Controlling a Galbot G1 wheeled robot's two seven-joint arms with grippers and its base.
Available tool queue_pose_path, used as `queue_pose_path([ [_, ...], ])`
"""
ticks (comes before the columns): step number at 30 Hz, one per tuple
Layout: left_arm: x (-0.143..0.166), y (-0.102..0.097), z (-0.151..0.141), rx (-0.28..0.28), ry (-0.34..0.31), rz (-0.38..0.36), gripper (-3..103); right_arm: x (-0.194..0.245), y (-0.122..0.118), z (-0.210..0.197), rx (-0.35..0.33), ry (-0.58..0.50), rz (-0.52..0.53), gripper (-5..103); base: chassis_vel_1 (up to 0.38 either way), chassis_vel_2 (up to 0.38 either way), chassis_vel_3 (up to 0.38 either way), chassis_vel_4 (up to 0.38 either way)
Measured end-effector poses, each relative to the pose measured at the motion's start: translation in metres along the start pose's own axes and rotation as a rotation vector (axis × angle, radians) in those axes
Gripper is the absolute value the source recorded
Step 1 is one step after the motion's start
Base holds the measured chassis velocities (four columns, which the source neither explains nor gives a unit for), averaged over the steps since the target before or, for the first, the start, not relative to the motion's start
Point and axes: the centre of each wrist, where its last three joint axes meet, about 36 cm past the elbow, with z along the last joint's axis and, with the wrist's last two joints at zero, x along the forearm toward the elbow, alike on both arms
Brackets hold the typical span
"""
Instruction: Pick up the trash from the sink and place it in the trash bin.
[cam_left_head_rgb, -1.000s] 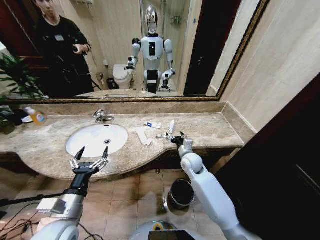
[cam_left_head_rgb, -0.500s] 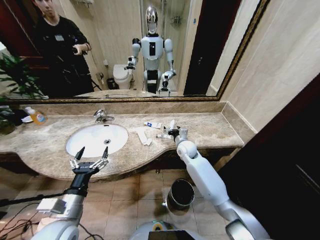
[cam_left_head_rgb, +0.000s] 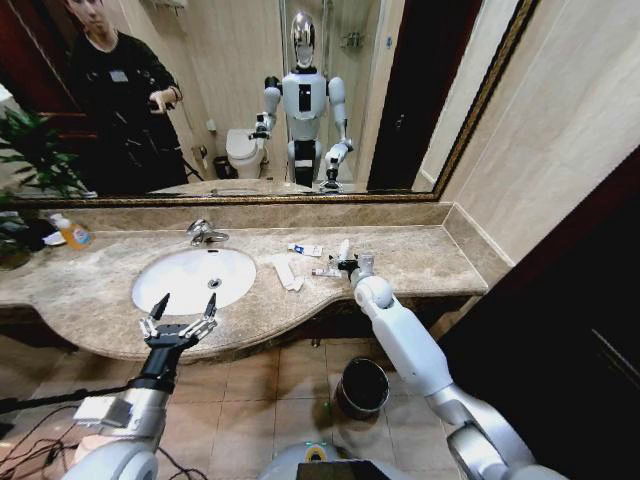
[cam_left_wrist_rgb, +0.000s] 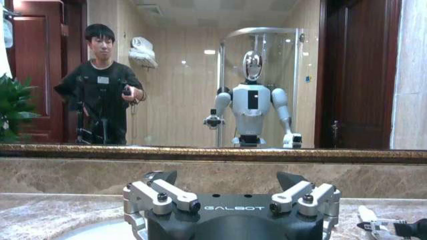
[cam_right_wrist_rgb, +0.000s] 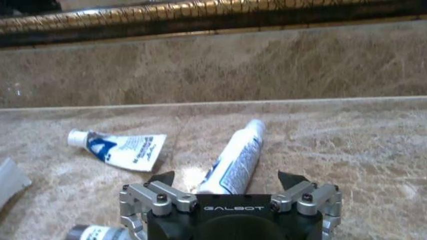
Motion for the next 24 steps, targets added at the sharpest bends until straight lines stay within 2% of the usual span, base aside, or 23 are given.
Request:
queue_pose_path([
  [1, 0.0, 0.0, 0.0, 0.0, 0.0, 0.0, 100, -0.001, -0.002, 0.001, 0.002, 0.005, -0.001, 103, 0.0, 0.0, 0.0, 0.0],
  [4, 0.0, 0.0, 0.0, 0.0, 0.0, 0.0, 100, -0.003, -0.005, 0.001, 0.006, 0.01, 0.001, 100, 0.0, 0.0, 0.0, 0.0],
  [6, 0.0, 0.0, 0.0, 0.0, 0.0, 0.0, 100, -0.003, -0.008, 0.001, 0.008, 0.012, 0.0, 90, 0.0, 0.0, 0.0, 0.0],
  [9, 0.0, 0.0, 0.0, 0.0, 0.0, 0.0, 100, -0.002, -0.009, 0.0, 0.012, 0.013, -0.001, 84, 0.0, 0.0, 0.0, 0.0],
  [12, 0.0, 0.0, 0.0, 0.0, 0.0, 0.0, 100, 0.001, -0.01, 0.002, 0.023, 0.015, -0.002, 68, 0.0, 0.0, 0.0, 0.0],
  [13, 0.0, 0.0, 0.0, 0.0, 0.0, 0.0, 100, 0.001, -0.01, 0.002, 0.023, 0.015, -0.002, 68, 0.0, 0.0, 0.0, 0.0],
  [14, 0.0, 0.0, 0.0, 0.0, 0.0, 0.0, 100, 0.002, -0.01, 0.004, 0.028, 0.017, -0.004, 62, 0.0, 0.0, 0.0, 0.0],
  [16, 0.0, 0.0, 0.0, 0.0, 0.0, 0.0, 100, 0.002, -0.009, 0.005, 0.032, 0.018, -0.005, 62, 0.0, 0.0, 0.0, 0.0],
  [17, 0.0, 0.0, 0.0, 0.0, 0.0, 0.0, 100, 0.003, -0.009, 0.006, 0.039, 0.019, -0.006, 51, 0.0, 0.0, 0.0, 0.0],
  [18, 0.0, 0.0, 0.0, 0.0, 0.0, 0.0, 100, 0.004, -0.009, 0.006, 0.044, 0.018, -0.005, 46, 0.0, 0.0, 0.0, 0.0],
  [19, 0.0, 0.0, 0.0, 0.0, 0.0, 0.0, 100, 0.004, -0.009, 0.006, 0.046, 0.016, -0.005, 46, 0.0, 0.0, 0.0, 0.0],
  [20, 0.0, 0.0, 0.0, 0.0, 0.0, 0.0, 100, 0.004, -0.009, 0.006, 0.048, 0.014, -0.004, 41, 0.0, 0.0, 0.0, 0.0],
  [21, 0.0, 0.0, 0.0, 0.0, 0.0, 0.0, 100, 0.004, -0.009, 0.006, 0.048, 0.014, -0.004, 41, 0.0, 0.0, 0.0, 0.0],
  [24, 0.0, 0.0, 0.0, 0.0, 0.0, 0.0, 100, 0.007, -0.009, 0.003, 0.055, 0.001, -0.001, 30, 0.0, 0.0, 0.0, 0.0],
])
